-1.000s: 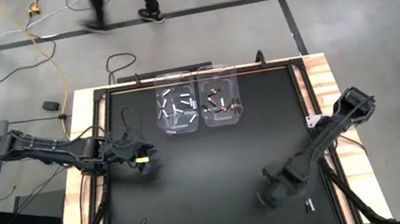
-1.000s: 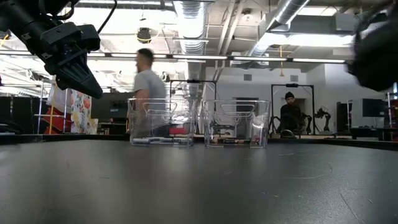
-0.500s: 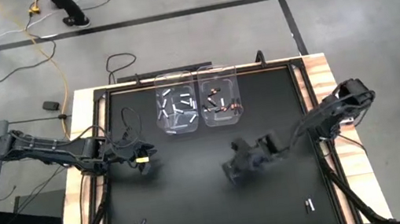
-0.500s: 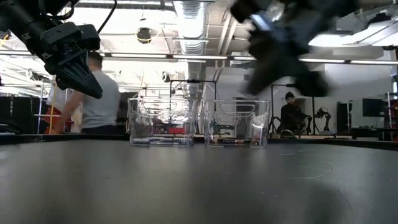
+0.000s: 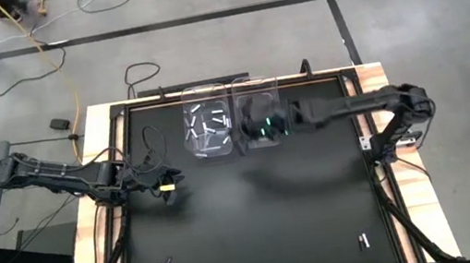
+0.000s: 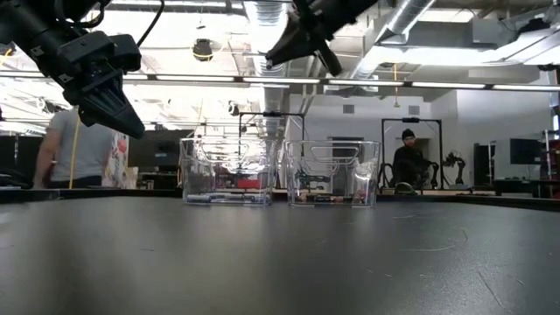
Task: Sort batteries
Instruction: Put the white battery into the left transparent bin
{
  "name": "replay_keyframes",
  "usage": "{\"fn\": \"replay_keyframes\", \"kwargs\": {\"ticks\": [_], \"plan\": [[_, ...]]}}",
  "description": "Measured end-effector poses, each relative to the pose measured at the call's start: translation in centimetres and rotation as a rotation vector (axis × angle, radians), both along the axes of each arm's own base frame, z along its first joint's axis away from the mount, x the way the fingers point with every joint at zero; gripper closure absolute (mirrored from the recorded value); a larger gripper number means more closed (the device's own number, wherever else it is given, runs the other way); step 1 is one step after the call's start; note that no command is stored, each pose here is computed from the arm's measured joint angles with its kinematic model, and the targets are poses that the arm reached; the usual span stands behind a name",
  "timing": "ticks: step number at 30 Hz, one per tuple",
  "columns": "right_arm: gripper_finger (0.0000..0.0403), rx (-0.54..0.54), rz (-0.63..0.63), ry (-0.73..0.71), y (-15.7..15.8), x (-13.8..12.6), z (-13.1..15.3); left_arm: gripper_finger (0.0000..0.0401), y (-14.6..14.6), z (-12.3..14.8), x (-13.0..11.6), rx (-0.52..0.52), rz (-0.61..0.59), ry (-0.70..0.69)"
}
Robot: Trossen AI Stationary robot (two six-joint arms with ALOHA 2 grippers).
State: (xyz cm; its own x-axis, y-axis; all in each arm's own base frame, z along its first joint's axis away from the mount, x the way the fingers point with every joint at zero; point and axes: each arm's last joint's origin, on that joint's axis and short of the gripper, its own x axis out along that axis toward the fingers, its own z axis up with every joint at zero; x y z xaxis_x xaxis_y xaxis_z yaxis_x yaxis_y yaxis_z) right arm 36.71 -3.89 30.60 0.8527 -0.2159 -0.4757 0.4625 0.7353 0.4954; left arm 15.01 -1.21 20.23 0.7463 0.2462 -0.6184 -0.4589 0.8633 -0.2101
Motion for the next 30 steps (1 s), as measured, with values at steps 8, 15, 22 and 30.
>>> {"fn": "replay_keyframes", "kwargs": {"ticks": [8,15,22,30], "plan": [[0.0392,-0.214,0.065,0.145,-6.3,3.3,3.8,0.0301,0.1,0.1,0.0,0.025,0.031,-0.009],[0.0393,-0.311,0.165,0.367,-9.7,8.5,-0.1,0.0301,0.2,0.0,0.0,0.028,0.049,-0.006],[0.0393,-0.273,0.254,0.580,-12.1,11.5,-7.1,0.0301,0.2,0.0,0.0,0.011,0.063,-0.009],[0.0393,-0.149,0.290,0.684,-14.2,12.3,-12.0,0.0301,0.2,0.0,-0.1,-0.016,0.086,-0.017]]}}
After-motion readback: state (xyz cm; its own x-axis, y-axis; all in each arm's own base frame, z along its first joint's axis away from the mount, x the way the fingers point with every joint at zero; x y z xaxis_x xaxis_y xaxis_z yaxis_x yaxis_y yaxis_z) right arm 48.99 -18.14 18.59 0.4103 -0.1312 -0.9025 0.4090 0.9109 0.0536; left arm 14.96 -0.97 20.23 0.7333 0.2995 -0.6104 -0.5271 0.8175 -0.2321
